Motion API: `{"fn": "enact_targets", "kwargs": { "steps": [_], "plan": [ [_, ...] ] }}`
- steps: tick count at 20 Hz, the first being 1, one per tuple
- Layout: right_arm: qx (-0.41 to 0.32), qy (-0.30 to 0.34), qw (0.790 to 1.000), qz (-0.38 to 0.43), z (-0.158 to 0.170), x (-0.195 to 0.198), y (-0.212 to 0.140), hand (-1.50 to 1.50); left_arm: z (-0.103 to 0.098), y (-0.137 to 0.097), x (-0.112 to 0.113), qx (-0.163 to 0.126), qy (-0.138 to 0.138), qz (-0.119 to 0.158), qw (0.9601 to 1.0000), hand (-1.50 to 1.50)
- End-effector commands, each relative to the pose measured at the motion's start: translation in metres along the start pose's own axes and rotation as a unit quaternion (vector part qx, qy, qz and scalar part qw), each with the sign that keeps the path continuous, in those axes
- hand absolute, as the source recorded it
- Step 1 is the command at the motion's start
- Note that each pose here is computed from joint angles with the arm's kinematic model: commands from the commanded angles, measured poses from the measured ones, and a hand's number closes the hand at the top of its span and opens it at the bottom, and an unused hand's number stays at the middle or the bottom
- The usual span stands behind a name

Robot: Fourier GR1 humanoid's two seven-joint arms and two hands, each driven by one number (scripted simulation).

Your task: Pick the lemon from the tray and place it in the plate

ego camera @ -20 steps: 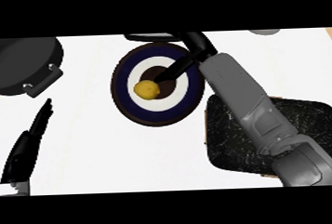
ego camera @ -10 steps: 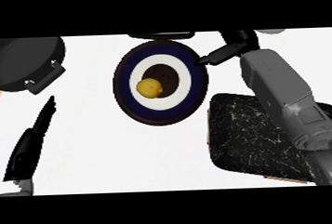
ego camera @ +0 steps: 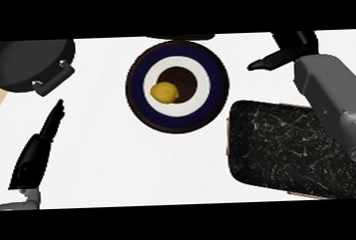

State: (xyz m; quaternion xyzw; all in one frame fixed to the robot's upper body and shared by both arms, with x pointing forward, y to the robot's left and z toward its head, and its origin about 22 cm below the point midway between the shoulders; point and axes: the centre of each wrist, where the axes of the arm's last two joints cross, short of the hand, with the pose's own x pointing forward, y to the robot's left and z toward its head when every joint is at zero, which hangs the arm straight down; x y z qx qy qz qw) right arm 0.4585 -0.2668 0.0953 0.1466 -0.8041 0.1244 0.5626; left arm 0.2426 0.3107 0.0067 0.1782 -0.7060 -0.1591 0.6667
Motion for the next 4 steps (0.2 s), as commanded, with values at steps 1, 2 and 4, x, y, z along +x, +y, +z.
{"fn": "enact_targets", "kwargs": {
  "steps": [1,2,4],
  "plan": [
    [-0.002,-0.006,1.0,-0.001,0.022,-0.003,-0.023,-1.5,0.001,0.001,-0.001,-0.012,-0.009,0.002,0.9999,0.0],
    [-0.004,-0.012,1.0,-0.001,0.021,0.003,-0.029,-1.5,-0.004,-0.001,0.008,-0.003,-0.011,-0.001,0.9999,0.0],
    [-0.004,-0.006,1.0,0.003,0.019,0.012,-0.036,-1.5,-0.004,0.001,0.002,-0.002,0.0,0.005,1.0,0.0]
  ]
}}
